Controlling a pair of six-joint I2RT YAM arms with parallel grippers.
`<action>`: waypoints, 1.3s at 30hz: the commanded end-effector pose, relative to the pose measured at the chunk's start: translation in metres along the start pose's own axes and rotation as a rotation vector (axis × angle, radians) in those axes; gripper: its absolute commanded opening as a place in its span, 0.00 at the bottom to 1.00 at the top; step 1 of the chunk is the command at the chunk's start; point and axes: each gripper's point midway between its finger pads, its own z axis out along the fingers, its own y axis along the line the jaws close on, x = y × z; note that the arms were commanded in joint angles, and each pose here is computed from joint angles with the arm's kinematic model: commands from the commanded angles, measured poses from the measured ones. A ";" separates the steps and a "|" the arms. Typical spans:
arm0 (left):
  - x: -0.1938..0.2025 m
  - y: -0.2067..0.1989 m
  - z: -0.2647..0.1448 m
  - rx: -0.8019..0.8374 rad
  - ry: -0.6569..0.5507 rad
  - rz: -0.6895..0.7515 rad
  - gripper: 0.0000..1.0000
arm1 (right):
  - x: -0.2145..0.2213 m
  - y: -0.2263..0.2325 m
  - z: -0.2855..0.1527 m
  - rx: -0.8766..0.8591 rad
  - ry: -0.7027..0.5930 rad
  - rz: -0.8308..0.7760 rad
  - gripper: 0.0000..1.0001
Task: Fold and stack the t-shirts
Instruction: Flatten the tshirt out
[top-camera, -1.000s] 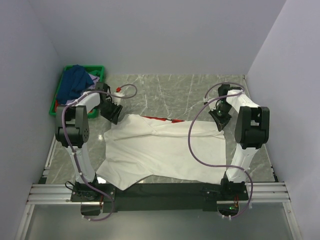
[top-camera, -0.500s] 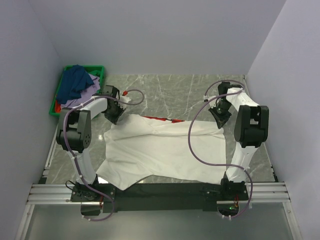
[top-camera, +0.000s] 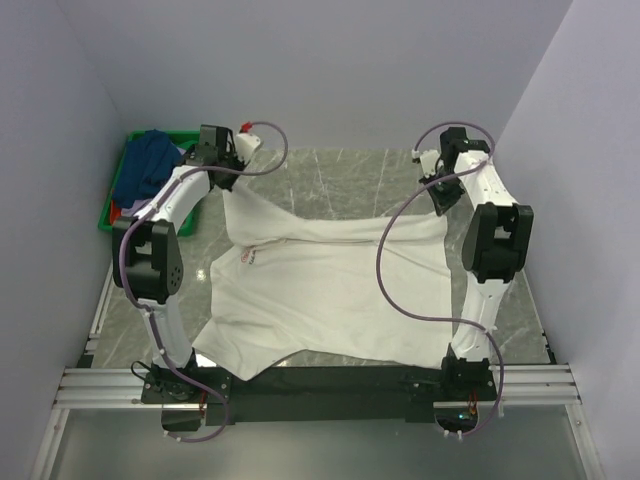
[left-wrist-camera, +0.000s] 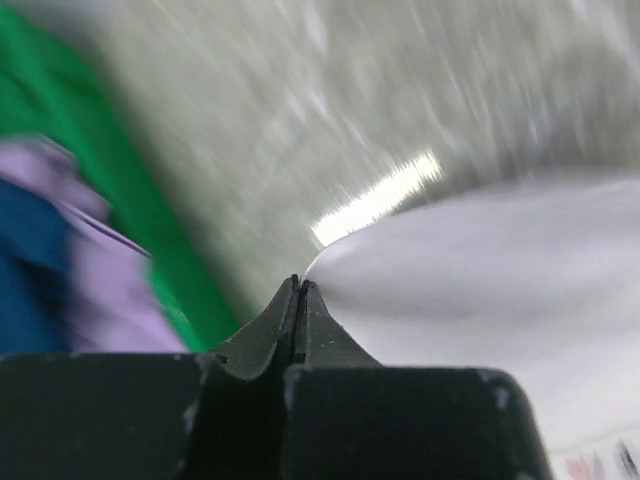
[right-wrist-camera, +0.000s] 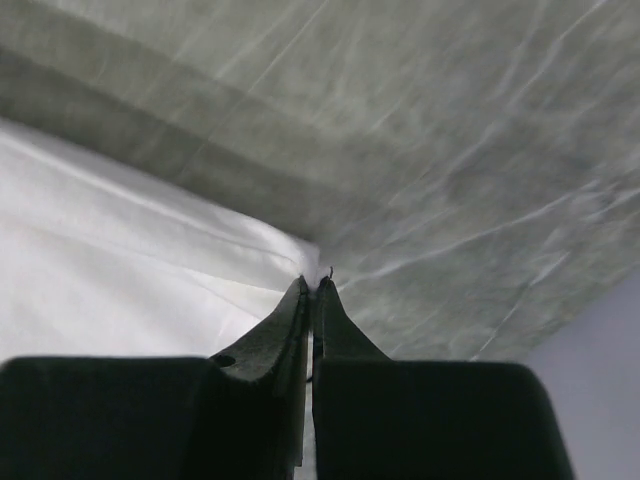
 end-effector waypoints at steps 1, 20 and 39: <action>-0.056 0.042 0.009 -0.142 -0.189 0.038 0.00 | -0.035 -0.035 0.002 0.123 -0.067 0.039 0.00; 0.017 0.006 0.061 -0.005 0.017 -0.027 0.00 | 0.006 -0.021 0.055 0.036 0.098 -0.027 0.00; -0.025 0.066 0.157 -0.231 -0.031 -0.096 0.00 | -0.074 -0.102 0.076 0.377 -0.046 0.073 0.00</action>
